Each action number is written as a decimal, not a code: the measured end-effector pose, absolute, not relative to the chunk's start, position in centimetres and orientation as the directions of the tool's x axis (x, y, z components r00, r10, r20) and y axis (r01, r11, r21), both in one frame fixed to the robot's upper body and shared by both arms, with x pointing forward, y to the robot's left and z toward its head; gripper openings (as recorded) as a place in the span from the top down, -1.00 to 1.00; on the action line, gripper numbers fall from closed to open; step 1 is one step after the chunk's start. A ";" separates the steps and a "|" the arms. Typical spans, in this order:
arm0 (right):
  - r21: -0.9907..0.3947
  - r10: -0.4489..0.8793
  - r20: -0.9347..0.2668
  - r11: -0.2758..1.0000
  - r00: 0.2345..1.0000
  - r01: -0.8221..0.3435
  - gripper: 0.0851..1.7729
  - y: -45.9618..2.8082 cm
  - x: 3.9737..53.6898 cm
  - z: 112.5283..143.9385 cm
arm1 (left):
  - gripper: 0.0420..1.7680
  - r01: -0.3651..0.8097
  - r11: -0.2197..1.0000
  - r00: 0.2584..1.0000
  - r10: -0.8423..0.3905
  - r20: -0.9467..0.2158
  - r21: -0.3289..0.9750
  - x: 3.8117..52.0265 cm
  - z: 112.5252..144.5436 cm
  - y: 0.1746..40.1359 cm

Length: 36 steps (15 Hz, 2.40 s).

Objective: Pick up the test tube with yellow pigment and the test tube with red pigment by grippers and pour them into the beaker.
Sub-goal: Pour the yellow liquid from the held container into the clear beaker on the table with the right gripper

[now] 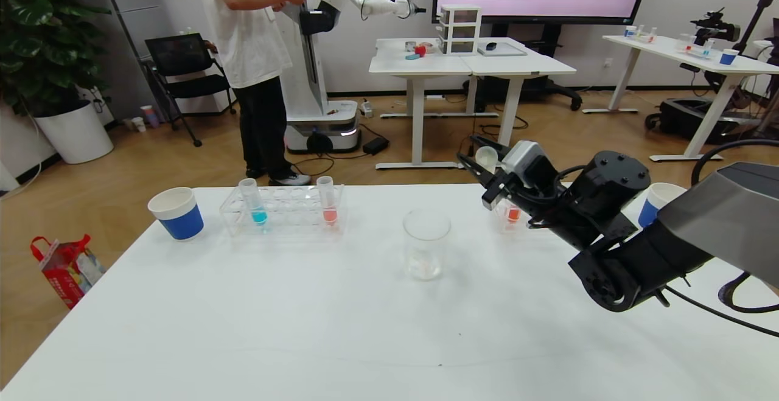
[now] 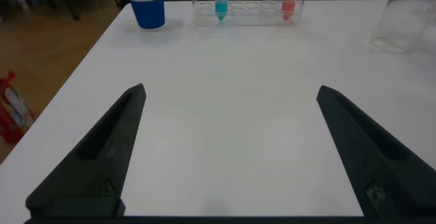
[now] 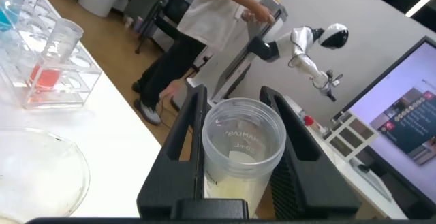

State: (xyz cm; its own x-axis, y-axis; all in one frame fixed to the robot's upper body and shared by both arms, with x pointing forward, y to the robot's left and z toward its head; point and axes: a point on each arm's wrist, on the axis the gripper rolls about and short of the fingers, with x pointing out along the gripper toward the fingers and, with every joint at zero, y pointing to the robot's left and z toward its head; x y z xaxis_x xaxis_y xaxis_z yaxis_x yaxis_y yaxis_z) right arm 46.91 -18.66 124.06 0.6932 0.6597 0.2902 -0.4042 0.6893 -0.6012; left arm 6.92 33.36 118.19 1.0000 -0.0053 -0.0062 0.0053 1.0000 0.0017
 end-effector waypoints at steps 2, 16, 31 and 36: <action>-0.663 0.700 0.282 0.636 0.656 -0.394 0.47 -18.3 47.2 123.6 | -0.98 0.005 1.000 1.000 -0.005 -0.006 0.002 6.9 118.2 33.4; -0.902 0.851 0.214 0.361 0.479 -0.239 0.47 -15.6 49.2 122.8 | -0.98 0.004 1.000 1.000 -0.004 -0.006 0.002 6.9 118.2 33.4; -0.964 0.908 0.172 0.235 0.381 -0.123 0.47 -14.5 49.8 122.2 | -0.98 0.005 1.000 1.000 -0.005 -0.006 0.002 6.9 118.2 33.4; -0.975 0.912 0.163 0.207 0.376 -0.080 0.47 -14.5 50.2 122.2 | -0.98 0.004 1.000 1.000 -0.004 -0.007 0.002 6.9 118.2 33.4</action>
